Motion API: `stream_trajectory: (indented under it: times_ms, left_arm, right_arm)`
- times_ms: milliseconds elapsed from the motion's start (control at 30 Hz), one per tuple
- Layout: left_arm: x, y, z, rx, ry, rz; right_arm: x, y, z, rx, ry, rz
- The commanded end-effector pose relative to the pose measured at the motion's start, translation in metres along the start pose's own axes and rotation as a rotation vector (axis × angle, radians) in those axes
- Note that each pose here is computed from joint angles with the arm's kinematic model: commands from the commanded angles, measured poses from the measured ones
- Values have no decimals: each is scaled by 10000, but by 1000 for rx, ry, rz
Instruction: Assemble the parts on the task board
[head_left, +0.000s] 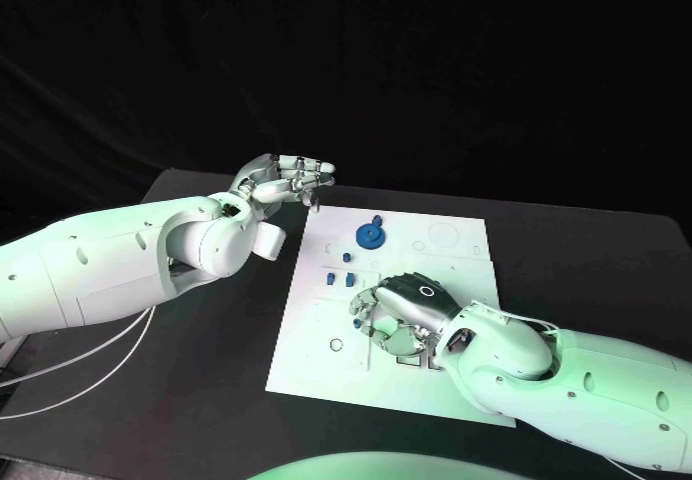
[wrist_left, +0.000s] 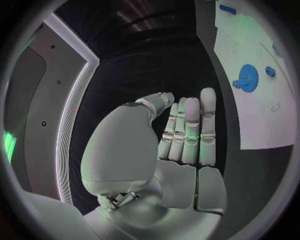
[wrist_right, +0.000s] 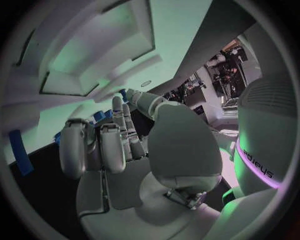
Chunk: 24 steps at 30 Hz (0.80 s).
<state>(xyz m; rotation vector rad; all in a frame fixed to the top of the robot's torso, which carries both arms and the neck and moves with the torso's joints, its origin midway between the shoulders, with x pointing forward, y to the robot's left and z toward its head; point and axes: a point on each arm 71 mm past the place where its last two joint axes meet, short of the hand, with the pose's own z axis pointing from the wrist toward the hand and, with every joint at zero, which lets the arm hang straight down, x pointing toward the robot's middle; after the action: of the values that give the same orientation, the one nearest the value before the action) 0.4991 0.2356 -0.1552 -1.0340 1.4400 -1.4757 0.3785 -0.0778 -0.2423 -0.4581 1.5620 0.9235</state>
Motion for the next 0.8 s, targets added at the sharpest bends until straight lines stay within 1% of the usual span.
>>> stream_trajectory:
  times_ms: [33,200,333,433,533,667,800]
  left_arm:
    - [10,-11,2,5,11,-9]
    - [-7,-10,-4,4,9,-9]
    - [-14,-10,-7,2,9,-9]
    - [-15,-10,-9,2,11,-10]
    - [-12,-10,-10,3,13,-11]
    - [-8,-11,-11,3,16,-12]
    - [-6,-11,-10,3,17,-12]
  right_arm:
    - [-59,5,-25,5,-61,-9]
    - [-197,-21,-125,18,-96,1]
    - [-382,-132,-229,60,-102,12]
    - [-533,-290,-303,110,-70,12]
    - [-647,-459,-396,150,-14,-7]
    - [-711,-620,-496,186,42,-33]
    - [-732,-703,-544,201,71,-49]
